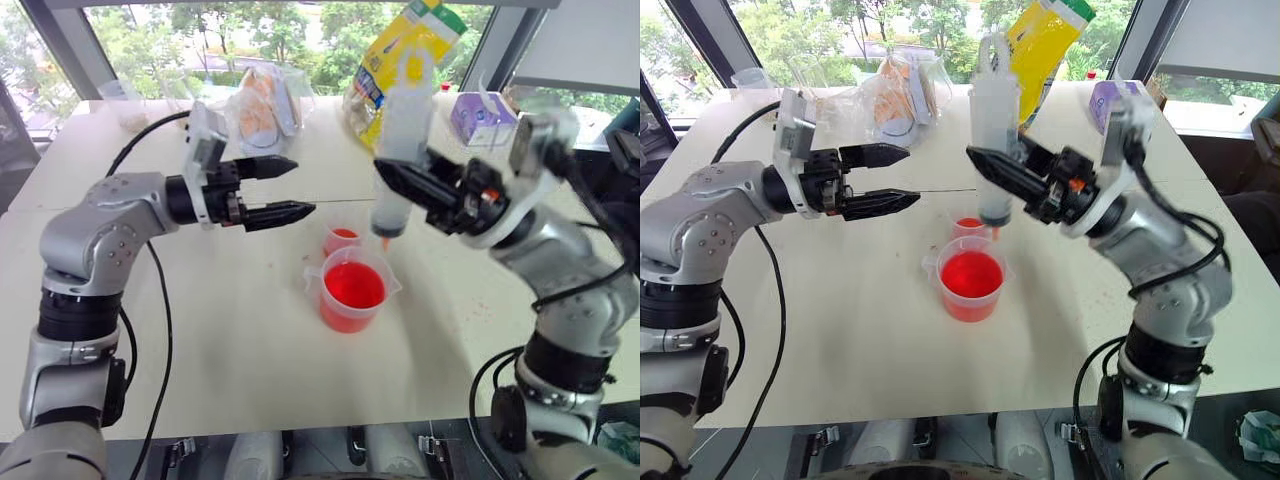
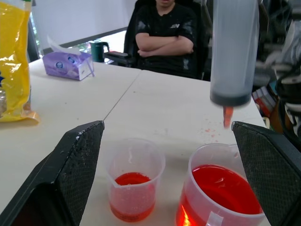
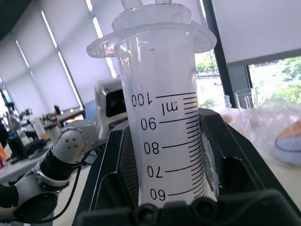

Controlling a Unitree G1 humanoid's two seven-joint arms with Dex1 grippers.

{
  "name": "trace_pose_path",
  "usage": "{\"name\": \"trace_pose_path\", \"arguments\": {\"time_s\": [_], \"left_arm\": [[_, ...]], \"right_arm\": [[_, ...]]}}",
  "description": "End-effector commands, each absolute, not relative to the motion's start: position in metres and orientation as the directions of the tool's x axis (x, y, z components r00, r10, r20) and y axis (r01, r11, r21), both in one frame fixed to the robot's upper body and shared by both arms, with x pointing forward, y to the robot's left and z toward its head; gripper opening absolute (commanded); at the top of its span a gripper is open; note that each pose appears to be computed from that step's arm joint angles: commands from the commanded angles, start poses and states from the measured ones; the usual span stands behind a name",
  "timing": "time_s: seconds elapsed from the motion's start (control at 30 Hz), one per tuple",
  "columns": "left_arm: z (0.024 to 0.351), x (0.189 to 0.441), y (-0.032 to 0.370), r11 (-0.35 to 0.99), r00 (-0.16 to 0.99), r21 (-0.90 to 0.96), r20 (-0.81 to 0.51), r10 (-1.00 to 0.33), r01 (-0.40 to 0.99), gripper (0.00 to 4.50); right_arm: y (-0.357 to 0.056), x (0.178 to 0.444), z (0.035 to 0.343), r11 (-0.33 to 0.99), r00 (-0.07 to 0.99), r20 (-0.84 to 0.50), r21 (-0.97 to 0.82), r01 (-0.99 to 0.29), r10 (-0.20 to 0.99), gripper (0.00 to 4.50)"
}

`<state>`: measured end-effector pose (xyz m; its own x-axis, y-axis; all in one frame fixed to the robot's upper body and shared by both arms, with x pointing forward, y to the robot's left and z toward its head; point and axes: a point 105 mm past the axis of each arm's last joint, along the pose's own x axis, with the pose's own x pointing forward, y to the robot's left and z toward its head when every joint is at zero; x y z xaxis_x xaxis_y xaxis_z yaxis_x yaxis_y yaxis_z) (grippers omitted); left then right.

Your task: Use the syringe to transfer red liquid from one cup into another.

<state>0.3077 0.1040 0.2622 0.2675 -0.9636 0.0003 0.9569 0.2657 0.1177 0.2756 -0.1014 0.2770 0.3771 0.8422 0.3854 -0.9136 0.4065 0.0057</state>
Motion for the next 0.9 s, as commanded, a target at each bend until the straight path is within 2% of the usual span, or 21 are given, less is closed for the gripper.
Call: {"name": "trace_pose_path", "arguments": {"time_s": [0.03, 0.2, 0.37, 0.7, 0.9], "left_arm": [[0.274, 0.305, 0.101, 0.235, 0.239, 0.163, -0.004, -0.971, 0.958, 4.5], [0.277, 0.302, 0.094, 0.204, 0.209, 0.162, -0.017, -0.978, 0.966, 4.5], [0.279, 0.3, 0.089, 0.183, 0.187, 0.152, -0.017, -0.982, 0.971, 4.5], [0.282, 0.302, 0.066, 0.149, 0.146, 0.126, 0.026, -0.989, 0.981, 4.5], [0.282, 0.304, 0.065, 0.146, 0.142, 0.119, 0.037, -0.989, 0.982, 4.5]], "right_arm": [[-0.089, 0.265, 0.267, 0.392, 0.331, 0.417, -0.068, -0.917, 0.846, 1.42], [-0.077, 0.266, 0.227, 0.384, 0.33, 0.364, -0.085, -0.919, 0.871, 1.42], [-0.068, 0.265, 0.202, 0.384, 0.334, 0.331, -0.097, -0.918, 0.883, 1.42], [-0.066, 0.265, 0.189, 0.38, 0.33, 0.304, -0.124, -0.917, 0.894, 1.42], [-0.066, 0.266, 0.185, 0.378, 0.33, 0.289, -0.128, -0.917, 0.898, 1.42]]}}
